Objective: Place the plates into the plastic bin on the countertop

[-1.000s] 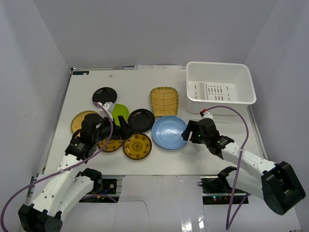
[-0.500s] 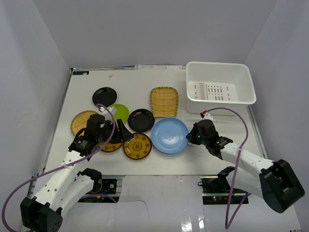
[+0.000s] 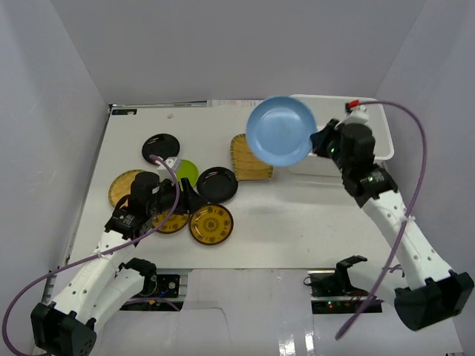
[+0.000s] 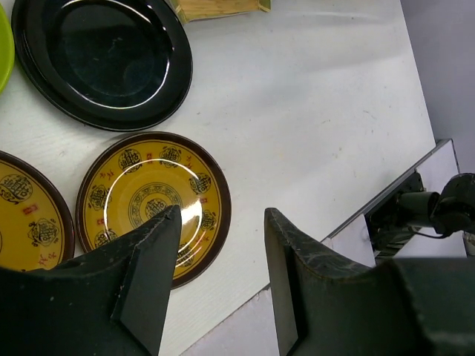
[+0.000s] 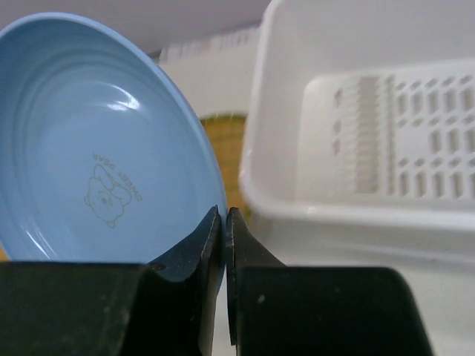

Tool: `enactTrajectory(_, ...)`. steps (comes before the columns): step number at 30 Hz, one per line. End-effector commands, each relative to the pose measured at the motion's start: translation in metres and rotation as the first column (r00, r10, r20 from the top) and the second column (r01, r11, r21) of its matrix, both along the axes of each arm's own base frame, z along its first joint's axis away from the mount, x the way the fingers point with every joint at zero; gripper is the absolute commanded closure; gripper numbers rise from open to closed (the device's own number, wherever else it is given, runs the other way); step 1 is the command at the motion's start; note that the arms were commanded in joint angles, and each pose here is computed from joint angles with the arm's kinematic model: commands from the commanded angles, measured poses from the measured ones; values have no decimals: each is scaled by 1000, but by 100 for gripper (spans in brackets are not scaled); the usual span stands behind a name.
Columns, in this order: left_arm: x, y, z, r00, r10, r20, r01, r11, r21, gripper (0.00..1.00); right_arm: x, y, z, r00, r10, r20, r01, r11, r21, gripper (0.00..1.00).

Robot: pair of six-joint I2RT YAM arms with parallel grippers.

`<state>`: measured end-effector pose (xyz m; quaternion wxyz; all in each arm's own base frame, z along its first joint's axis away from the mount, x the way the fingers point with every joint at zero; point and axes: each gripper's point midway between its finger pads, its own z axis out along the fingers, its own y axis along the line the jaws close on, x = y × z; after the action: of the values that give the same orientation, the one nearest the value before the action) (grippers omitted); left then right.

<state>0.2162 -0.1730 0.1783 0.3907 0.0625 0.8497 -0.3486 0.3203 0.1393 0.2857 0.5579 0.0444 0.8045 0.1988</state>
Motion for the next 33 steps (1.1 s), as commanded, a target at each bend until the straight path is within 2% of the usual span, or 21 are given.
enactTrajectory(1,-5,-4,4,999,-37,38,38,999,-19,41,65,-68,25,971,-234,46,236,971,-47,92)
enactTrajectory(3,-5,-3,4,999,-33,38,34,999,-20,41,84,-105,26,935,-352,48,355,933,-60,92)
enactTrajectory(8,-7,-6,2,998,-52,25,53,998,-21,41,122,-166,-3,854,-521,-12,516,848,-120,92)
enactTrajectory(12,-11,-10,2,997,-68,30,68,998,-16,40,140,-191,-31,827,-558,-68,541,823,-174,92)
enactTrajectory(16,-13,-10,4,997,-67,39,68,998,-9,40,153,-203,-78,794,-588,-152,531,794,-296,92)
enactTrajectory(20,-12,-8,4,998,-50,37,50,999,-2,39,152,-202,-102,779,-591,-208,518,795,-316,89)
enactTrajectory(23,-10,-5,1,999,-30,28,30,999,11,39,155,-189,-89,819,-538,-198,491,836,-245,68)
enactTrajectory(24,-9,-5,1,999,-25,27,24,1000,14,39,156,-185,-80,831,-524,-183,486,846,-219,46)
enactTrajectory(25,-7,-4,-1,1000,-17,25,16,1000,19,39,155,-177,-62,859,-488,-155,462,869,-178,36)
enactTrajectory(27,-6,-3,-1,1000,-7,22,6,1000,25,39,149,-164,-31,891,-441,-103,428,895,-124,23)
enactTrajectory(29,-4,0,-2,1000,15,16,-15,999,33,39,140,-145,-18,917,-391,-80,383,918,-101,22)
enactTrajectory(32,2,8,5,996,75,40,-77,996,39,40,108,-67,-16,978,-205,-45,203,978,-41,27)
enactTrajectory(33,4,11,9,994,97,57,-99,994,36,40,95,-41,1,989,-145,22,145,989,21,30)
